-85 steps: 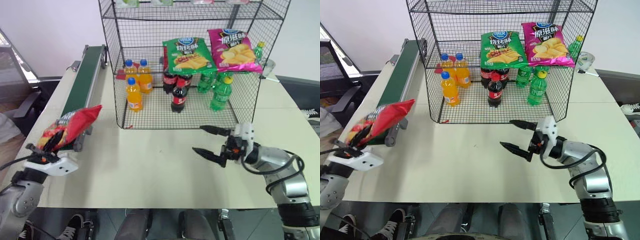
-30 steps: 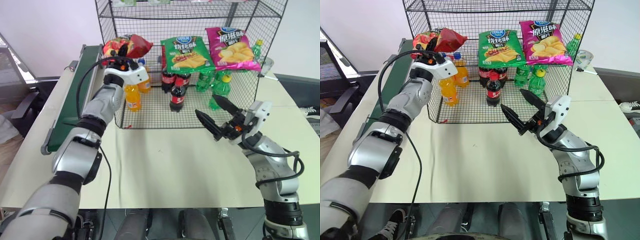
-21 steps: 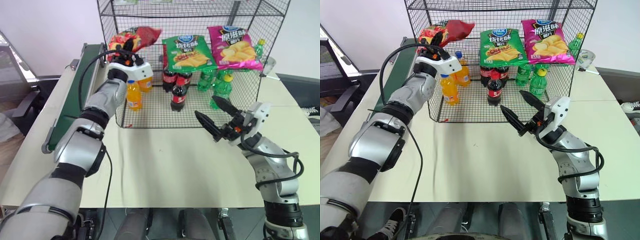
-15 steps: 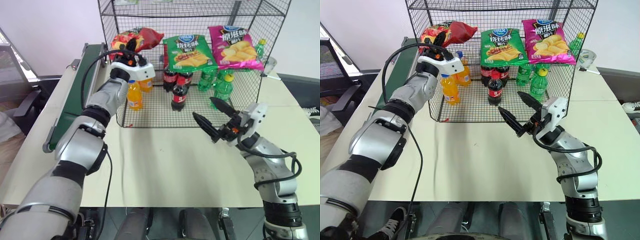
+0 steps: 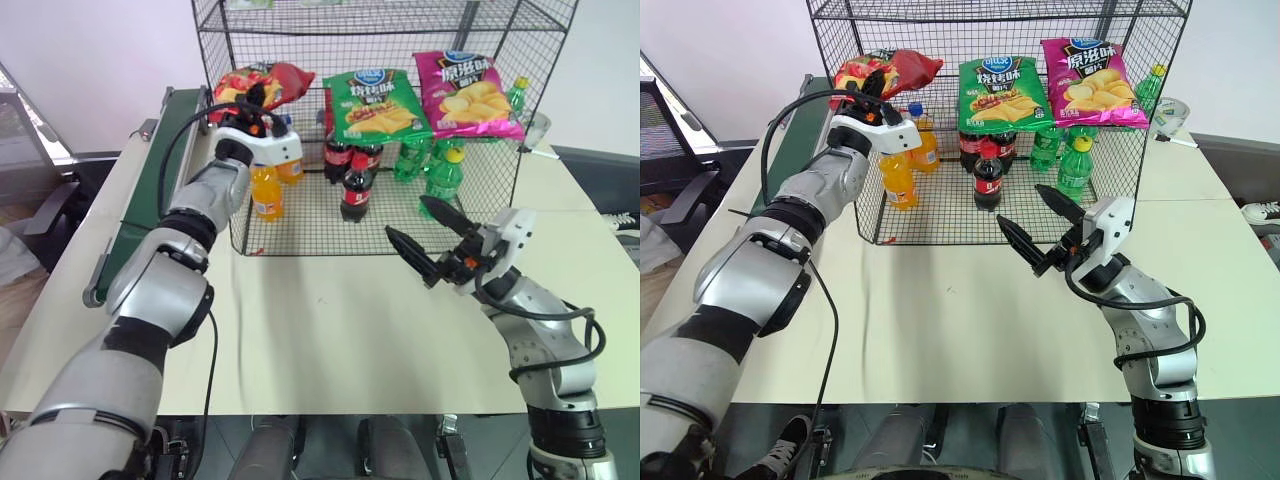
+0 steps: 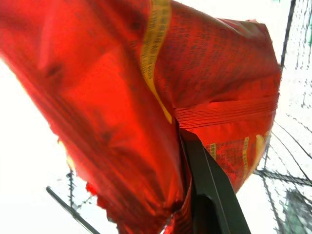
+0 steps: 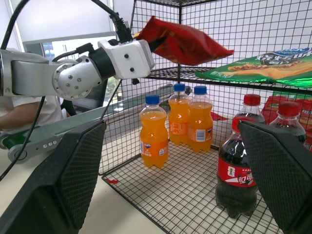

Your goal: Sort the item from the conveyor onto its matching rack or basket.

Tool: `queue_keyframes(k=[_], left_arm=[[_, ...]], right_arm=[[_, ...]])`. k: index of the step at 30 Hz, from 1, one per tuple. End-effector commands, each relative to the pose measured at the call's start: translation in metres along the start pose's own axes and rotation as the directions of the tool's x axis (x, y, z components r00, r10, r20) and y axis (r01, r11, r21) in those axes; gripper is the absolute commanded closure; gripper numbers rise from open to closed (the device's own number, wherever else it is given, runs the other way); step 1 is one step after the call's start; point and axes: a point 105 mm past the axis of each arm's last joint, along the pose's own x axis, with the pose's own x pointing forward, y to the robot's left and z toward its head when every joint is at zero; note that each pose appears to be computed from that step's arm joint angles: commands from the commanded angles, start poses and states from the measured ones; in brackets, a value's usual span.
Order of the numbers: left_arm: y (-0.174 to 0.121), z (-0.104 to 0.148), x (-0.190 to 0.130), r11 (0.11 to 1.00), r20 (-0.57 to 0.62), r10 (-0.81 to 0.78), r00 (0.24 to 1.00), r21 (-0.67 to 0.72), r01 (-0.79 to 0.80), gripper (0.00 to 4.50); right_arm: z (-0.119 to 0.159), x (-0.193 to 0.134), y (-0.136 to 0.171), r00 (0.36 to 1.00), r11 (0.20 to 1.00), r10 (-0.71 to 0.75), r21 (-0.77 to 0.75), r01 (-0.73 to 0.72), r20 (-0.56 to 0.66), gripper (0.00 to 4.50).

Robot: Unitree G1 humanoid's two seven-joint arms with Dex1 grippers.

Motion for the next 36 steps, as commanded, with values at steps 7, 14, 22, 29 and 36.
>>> queue_keyframes(k=[7, 14, 22, 29, 36], left_arm=[[-0.017, -0.01, -0.008, 0.964, -0.08, -0.099, 0.992, -0.255, 0.075, 2.35], [-0.016, -0.004, -0.008, 0.938, -0.04, -0.12, 0.992, -0.333, 0.1, 0.05], [-0.015, 0.011, -0.014, 0.877, 0.026, -0.168, 0.985, -0.452, 0.162, 0.05], [-0.008, 0.018, -0.033, 0.86, 0.052, -0.18, 0.982, -0.476, 0.183, 0.05], [0.006, 0.026, -0.059, 0.851, 0.111, -0.159, 0.981, -0.488, 0.193, 0.05]], right_arm=[[0.015, 0.001, 0.004, 0.999, 0.999, 0.026, -0.048, -0.025, 0.03, 0.0], [0.015, 0.003, 0.003, 0.999, 0.998, 0.029, -0.049, -0.028, 0.029, 0.0], [0.012, 0.005, 0.003, 0.999, 0.998, 0.04, -0.04, -0.04, 0.021, 0.0], [0.011, 0.006, 0.004, 0.998, 0.998, 0.053, -0.035, -0.052, 0.019, 0.0], [0.009, 0.007, 0.005, 0.998, 0.998, 0.059, -0.029, -0.058, 0.019, 0.0]])
